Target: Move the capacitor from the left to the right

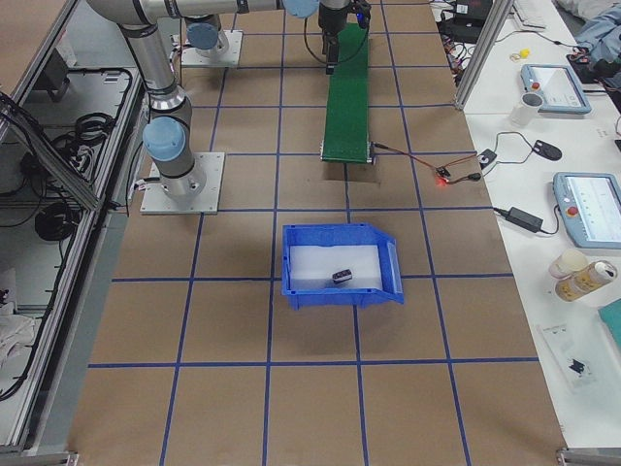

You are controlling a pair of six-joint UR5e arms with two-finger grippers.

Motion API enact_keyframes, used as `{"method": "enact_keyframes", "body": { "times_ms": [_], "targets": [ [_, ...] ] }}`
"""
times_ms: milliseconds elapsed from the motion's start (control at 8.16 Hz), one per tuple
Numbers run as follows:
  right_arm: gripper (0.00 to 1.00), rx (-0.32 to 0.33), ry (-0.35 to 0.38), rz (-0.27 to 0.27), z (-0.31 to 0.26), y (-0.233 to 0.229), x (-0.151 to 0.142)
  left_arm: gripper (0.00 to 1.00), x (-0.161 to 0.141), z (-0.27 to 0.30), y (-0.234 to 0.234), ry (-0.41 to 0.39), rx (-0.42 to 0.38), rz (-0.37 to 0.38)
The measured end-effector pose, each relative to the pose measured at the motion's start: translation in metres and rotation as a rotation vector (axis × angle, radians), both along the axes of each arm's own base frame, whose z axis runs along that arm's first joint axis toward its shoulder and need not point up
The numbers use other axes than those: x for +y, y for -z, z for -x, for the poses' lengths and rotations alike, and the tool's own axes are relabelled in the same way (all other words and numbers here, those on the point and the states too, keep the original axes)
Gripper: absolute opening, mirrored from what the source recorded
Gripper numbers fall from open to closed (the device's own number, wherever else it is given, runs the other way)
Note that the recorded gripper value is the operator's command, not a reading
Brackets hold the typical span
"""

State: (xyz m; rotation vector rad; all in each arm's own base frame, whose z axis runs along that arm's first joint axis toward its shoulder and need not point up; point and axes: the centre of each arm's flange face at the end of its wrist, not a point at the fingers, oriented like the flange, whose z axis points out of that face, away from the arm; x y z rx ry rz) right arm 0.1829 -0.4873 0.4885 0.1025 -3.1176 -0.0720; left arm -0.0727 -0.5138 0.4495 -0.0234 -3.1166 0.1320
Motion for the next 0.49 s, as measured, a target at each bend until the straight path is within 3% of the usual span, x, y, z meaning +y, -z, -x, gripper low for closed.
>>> {"method": "enact_keyframes", "body": {
  "times_ms": [490],
  "targets": [
    [1.00,0.000,-0.001,0.022,-0.0127,-0.0019,0.0040,1.00,-0.0002,-0.0024,0.0017,-0.002,-0.030,-0.006]
  ]
}}
